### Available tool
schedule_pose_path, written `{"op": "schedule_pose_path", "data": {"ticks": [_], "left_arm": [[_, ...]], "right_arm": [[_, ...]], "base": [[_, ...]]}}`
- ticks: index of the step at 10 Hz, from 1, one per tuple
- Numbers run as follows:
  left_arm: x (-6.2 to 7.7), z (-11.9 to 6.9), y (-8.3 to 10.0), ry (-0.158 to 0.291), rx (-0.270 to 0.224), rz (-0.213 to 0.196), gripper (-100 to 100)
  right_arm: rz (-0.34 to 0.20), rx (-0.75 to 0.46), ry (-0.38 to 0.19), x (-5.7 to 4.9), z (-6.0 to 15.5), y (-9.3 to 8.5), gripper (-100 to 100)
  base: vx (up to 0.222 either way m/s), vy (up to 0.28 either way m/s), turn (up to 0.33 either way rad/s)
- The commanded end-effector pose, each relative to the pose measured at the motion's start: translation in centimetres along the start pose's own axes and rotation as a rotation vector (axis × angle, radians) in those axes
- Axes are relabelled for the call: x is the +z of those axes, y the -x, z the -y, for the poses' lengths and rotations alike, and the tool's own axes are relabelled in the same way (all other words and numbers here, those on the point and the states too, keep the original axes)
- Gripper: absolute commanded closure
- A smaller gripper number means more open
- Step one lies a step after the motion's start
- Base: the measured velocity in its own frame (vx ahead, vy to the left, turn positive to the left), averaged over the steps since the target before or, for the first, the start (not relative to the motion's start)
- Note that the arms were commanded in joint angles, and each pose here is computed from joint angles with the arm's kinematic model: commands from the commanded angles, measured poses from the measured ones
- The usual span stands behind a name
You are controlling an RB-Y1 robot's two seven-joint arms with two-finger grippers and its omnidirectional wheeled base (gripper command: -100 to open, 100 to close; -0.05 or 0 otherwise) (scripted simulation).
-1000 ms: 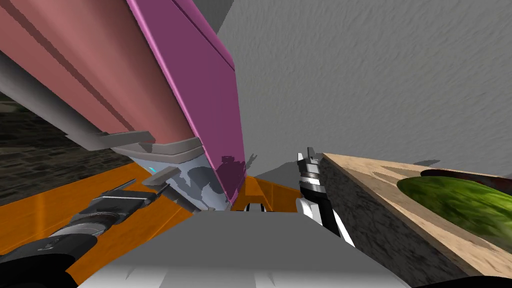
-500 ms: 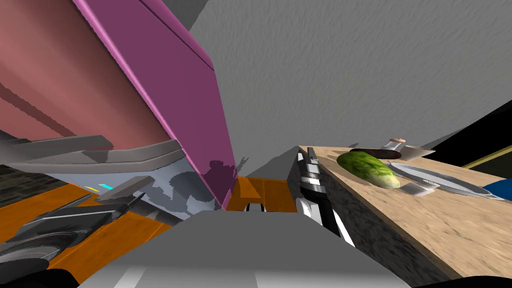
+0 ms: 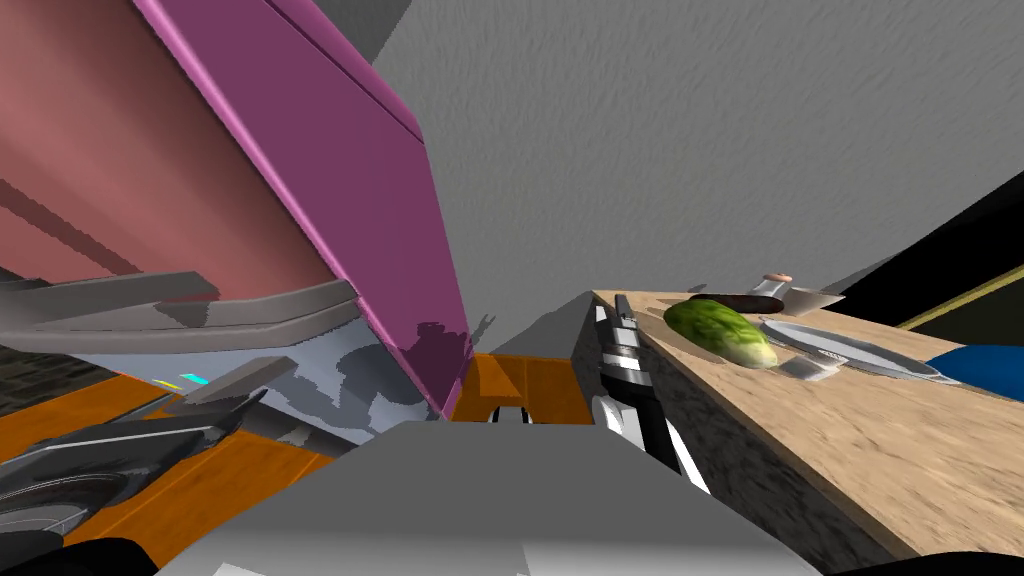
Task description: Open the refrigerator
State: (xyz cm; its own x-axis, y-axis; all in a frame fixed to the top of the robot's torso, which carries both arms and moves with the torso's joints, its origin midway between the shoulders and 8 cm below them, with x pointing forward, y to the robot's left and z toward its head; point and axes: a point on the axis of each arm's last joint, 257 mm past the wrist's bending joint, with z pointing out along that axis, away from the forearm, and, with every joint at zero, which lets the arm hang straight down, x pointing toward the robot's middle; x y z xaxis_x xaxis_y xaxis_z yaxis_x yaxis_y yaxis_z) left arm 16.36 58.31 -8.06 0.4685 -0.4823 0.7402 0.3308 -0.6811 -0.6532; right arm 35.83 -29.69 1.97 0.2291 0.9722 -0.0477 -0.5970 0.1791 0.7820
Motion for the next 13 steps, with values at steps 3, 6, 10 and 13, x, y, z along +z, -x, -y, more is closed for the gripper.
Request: {"op": "schedule_pose_path", "data": {"ticks": [3, 6, 10, 13], "left_arm": [[0.4, -4.9, -4.4, 0.104, 0.032, -0.100, 100], [0.0, -9.0, -7.9, 0.195, 0.048, -0.182, 100], [-0.7, -11.7, -10.2, 0.256, 0.050, -0.236, 100], [-0.4, -12.0, -11.2, 0.266, 0.056, -0.259, 100]], "right_arm": [[0.000, 0.000, 0.000, 0.0, 0.0, 0.0, 0], [0.000, 0.000, 0.000, 0.0, 0.0, 0.0, 0], [0.000, 0.000, 0.000, 0.0, 0.0, 0.0, 0], [0.000, 0.000, 0.001, 0.0, 0.0, 0.0, 0]], "base": [[0.091, 0.057, 0.344], [0.063, 0.046, 0.412], [0.072, 0.035, 0.228], [-0.091, 0.100, -0.052]]}}
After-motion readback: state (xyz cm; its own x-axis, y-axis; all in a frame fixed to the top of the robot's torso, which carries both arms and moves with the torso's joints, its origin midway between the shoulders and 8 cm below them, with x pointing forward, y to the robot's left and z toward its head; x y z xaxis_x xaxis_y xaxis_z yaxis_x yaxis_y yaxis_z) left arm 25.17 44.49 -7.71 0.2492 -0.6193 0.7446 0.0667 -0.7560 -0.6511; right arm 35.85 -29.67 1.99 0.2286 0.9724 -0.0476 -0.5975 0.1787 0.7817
